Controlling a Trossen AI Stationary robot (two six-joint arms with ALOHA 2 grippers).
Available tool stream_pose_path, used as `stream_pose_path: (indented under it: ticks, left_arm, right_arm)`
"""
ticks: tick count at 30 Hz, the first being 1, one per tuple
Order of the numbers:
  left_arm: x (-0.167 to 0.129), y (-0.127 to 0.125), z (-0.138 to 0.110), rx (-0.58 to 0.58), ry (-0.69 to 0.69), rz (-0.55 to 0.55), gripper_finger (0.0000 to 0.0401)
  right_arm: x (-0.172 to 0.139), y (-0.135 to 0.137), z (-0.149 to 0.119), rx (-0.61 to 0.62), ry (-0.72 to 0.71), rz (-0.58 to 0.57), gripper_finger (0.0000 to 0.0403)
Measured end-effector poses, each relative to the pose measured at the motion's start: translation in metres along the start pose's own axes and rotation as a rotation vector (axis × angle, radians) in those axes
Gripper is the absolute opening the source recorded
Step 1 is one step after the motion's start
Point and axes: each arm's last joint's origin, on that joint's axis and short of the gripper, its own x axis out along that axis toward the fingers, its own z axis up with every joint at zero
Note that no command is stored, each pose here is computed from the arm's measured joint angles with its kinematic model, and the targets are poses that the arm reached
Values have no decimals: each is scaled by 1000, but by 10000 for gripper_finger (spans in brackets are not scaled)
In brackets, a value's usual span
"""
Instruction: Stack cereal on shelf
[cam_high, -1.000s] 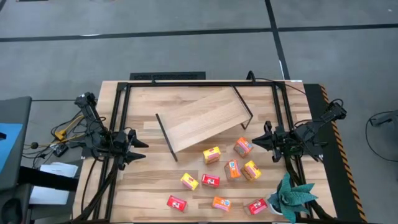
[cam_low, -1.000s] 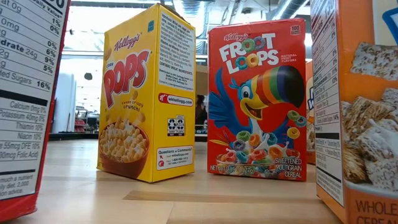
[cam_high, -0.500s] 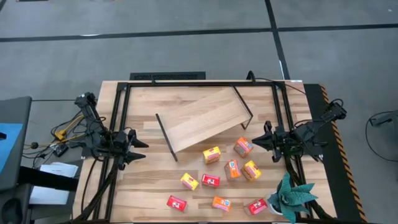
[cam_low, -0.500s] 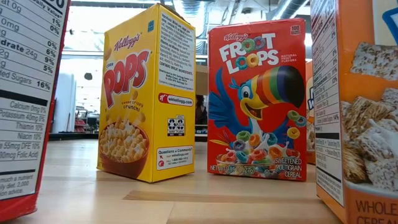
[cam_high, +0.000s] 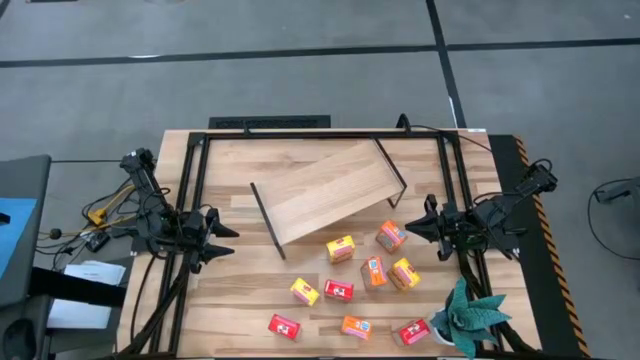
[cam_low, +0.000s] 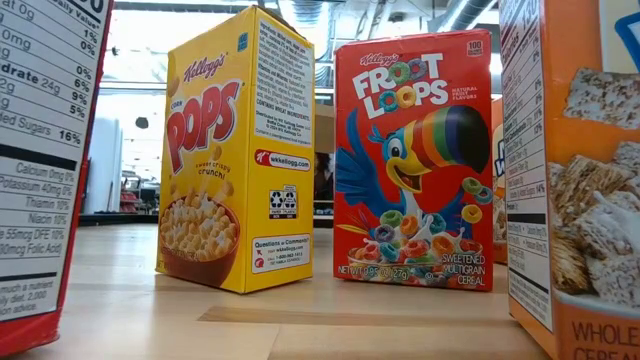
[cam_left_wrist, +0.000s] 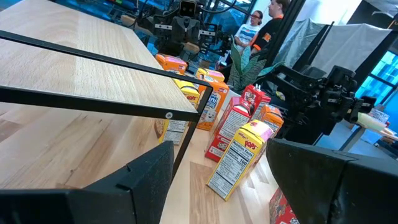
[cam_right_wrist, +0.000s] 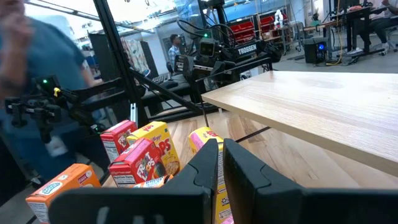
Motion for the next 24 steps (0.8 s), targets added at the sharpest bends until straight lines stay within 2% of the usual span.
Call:
stream_pose_path:
  ticks: [20,24]
  left_arm:
    - [0,0,0,0,0,0,249]
    - [0,1,0,44,-7,25,249]
  right_arm:
    - [0,0,0,0,0,0,52]
    - [0,0,0,0,0,0,52]
